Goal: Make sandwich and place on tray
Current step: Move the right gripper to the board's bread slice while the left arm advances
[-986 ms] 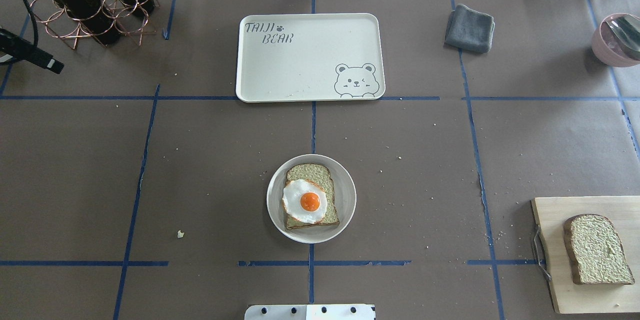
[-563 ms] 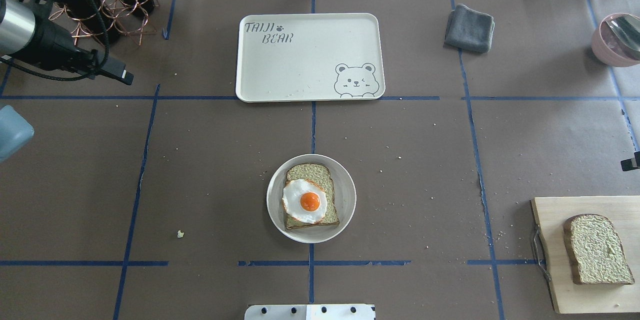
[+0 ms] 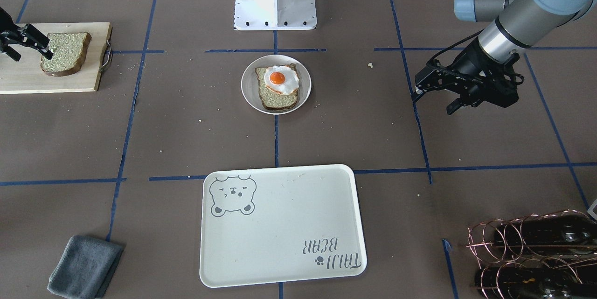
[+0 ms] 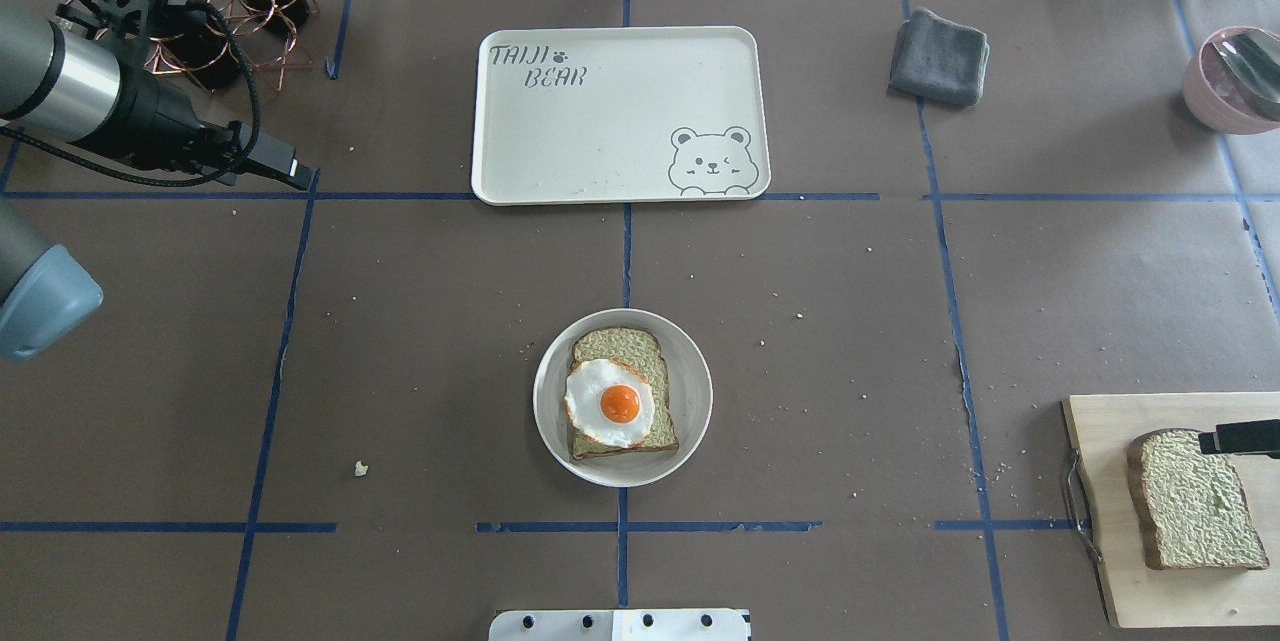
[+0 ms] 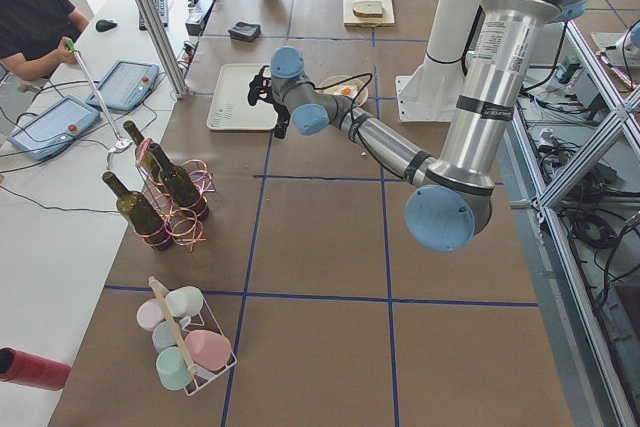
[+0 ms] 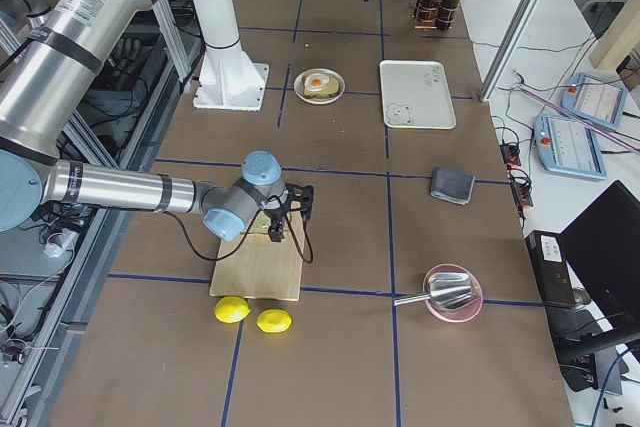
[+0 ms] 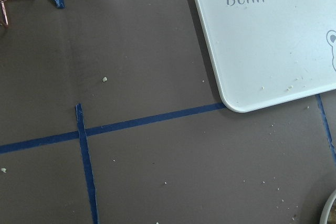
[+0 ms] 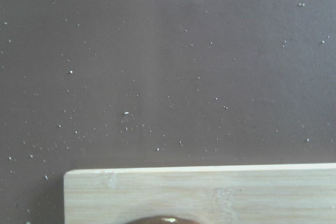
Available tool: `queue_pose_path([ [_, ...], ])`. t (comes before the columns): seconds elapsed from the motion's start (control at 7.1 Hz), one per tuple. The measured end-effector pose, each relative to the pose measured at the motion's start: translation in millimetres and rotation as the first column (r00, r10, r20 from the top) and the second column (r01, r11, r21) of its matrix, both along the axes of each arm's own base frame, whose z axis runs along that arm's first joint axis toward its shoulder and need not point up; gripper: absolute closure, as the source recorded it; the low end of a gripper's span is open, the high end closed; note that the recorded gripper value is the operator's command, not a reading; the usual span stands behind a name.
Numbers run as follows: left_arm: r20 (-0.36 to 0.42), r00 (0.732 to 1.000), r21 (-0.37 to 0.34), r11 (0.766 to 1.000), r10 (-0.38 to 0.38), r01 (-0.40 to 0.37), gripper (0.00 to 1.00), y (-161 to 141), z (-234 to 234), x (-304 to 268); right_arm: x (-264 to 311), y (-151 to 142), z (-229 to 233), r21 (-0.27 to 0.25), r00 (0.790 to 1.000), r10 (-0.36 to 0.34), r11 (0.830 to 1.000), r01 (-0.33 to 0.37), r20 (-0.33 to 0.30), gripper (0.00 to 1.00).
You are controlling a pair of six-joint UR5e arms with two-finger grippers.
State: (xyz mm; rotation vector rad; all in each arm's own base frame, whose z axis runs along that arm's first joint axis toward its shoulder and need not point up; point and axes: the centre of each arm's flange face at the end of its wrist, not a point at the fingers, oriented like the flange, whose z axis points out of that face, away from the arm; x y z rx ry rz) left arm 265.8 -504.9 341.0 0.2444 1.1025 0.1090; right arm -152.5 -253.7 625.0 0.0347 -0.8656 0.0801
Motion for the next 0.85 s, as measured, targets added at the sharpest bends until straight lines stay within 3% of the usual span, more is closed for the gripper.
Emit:
queue_pose_path([
  [0.28, -0.003, 1.000, -0.004, 1.000, -0.002, 0.002, 0.00, 1, -1, 1, -13, 22, 7, -0.011, 0.999, -0.028, 1.000, 0.028, -0.023, 0.11],
  [0.56, -0.004, 1.000, -0.003, 1.000, -0.002, 0.002, 0.00, 1, -1, 1, 1, 39, 14, -0.012, 0.999, -0.045, 0.999, 0.045, -0.024, 0.22],
  [0.85, -0.007, 1.000, 0.001, 1.000, -0.004, 0.004, 0.00, 2, -2, -1, -3, 39, 24, -0.012, 0.998, -0.054, 0.998, 0.054, -0.026, 0.23],
])
